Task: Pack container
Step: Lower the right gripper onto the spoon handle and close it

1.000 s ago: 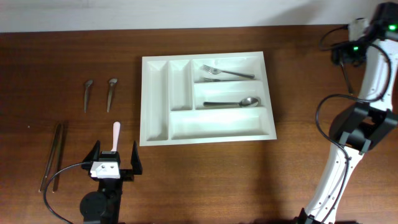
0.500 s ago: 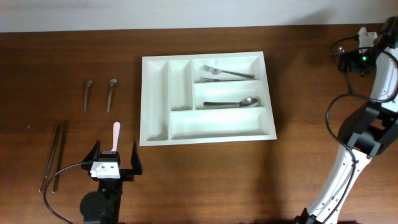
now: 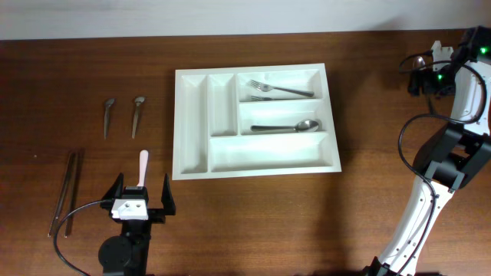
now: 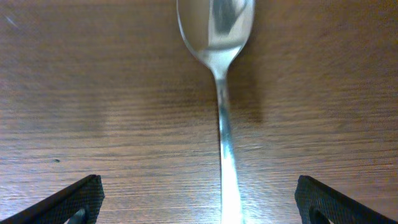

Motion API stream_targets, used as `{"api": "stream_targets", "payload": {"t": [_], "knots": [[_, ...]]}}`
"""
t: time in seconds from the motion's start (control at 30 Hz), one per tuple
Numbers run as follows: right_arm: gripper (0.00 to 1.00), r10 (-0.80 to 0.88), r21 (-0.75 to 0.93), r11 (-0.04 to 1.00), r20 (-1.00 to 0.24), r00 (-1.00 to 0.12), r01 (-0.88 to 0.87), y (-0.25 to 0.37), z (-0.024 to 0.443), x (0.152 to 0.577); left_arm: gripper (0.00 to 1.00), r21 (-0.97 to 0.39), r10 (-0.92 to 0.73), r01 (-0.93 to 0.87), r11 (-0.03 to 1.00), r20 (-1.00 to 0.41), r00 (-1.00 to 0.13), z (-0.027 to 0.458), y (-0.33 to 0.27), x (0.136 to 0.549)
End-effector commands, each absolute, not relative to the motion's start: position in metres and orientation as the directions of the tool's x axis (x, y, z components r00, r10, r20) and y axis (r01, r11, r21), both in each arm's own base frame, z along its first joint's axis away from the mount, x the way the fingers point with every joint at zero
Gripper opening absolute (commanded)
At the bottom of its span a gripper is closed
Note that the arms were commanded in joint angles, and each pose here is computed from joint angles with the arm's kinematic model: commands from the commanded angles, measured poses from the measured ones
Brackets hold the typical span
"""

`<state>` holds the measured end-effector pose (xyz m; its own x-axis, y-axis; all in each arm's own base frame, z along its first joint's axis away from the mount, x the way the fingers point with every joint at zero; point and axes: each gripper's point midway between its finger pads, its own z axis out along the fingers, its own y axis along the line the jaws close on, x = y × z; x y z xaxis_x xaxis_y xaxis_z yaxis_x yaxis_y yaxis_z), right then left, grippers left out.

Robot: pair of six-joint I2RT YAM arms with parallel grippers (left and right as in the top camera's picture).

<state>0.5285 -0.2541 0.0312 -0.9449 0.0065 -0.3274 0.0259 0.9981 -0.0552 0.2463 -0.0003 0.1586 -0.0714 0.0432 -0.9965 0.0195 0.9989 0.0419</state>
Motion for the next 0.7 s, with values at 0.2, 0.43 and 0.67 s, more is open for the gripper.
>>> {"api": "stream_targets", "payload": {"t": [0.2,0.43,0.67], "knots": [[0.99,0.025,-0.015,0.999,-0.261,-0.965,0.030,-0.246,0.000,0.519,0.99,0.053,0.055,0.032,0.998,-0.996,-0.072,0.158,-0.002,0.246],[0.99,0.020,-0.012,1.000,-0.240,-0.971,0.024,-0.246,-0.007,0.515,0.99,0.053,0.055,0.032,0.998,-0.996,-0.072,0.158,-0.002,0.246],[0.99,0.030,0.011,1.000,-0.195,-0.980,0.028,-0.242,-0.024,0.507,0.99,0.053,0.055,0.032,0.998,-0.996,-0.072,0.158,-0.002,0.246]]}}
